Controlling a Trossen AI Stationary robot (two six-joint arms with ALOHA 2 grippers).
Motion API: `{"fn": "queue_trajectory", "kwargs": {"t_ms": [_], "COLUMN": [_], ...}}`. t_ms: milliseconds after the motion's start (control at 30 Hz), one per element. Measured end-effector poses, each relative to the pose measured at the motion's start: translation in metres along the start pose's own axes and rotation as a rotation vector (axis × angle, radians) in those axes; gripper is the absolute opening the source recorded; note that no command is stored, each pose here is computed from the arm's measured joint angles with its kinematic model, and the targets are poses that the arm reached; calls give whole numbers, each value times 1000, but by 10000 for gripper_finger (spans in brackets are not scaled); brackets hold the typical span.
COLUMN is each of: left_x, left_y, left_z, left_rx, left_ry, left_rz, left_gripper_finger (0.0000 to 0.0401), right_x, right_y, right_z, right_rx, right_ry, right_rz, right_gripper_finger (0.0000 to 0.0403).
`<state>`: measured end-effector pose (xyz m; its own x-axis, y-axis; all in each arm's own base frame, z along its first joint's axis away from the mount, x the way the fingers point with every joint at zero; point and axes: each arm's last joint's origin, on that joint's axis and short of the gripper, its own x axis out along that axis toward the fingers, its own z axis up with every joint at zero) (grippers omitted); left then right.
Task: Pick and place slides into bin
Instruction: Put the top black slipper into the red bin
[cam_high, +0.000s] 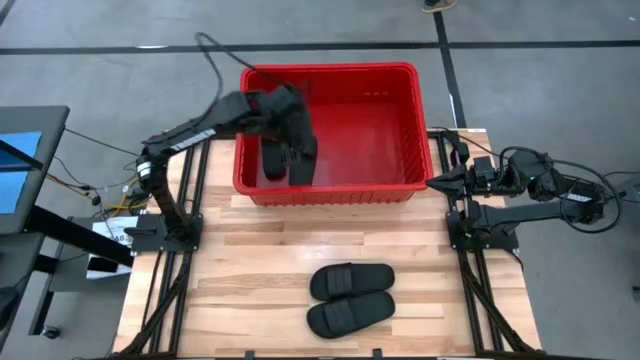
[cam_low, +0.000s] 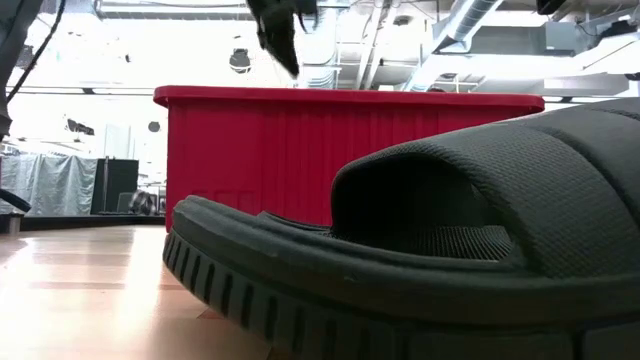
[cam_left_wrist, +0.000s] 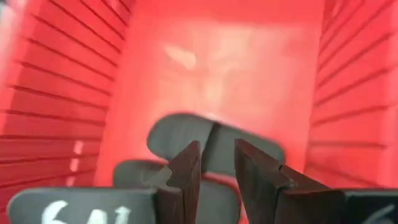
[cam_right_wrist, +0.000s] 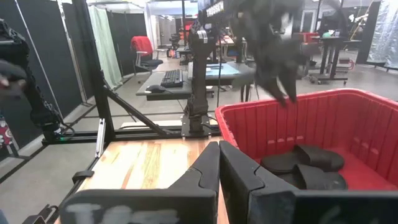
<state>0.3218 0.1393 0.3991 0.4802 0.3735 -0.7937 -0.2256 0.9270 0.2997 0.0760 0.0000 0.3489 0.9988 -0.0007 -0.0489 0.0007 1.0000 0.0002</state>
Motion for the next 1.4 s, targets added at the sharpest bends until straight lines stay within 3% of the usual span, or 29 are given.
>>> {"fn": "queue_trajectory", "kwargs": {"t_ms": [100, 400, 633, 833, 1133, 1400], "left_x": [-32, -126, -171, -170, -139, -113], "left_y": [3, -2, -13, -26, -54, -73], "left_z": [0, -18, -44, -94, -179, -233], "left_rx": [-39, 3, -9, -107, -269, -316], "left_ry": [-113, -502, -645, -741, -874, -938], "left_rz": [-49, -383, -406, -380, -398, -417], "left_gripper_finger": [89, 89, 89, 89, 89, 89], "right_x": [0, 0, 0, 0, 0, 0], "right_y": [0, 0, 0, 0, 0, 0], "right_z": [0, 0, 0, 0, 0, 0], "right_rx": [0, 0, 0, 0, 0, 0], "right_ry": [0, 0, 0, 0, 0, 0], "right_rz": [0, 0, 0, 0, 0, 0], "right_gripper_finger": [0, 0, 0, 0, 0, 0]}}
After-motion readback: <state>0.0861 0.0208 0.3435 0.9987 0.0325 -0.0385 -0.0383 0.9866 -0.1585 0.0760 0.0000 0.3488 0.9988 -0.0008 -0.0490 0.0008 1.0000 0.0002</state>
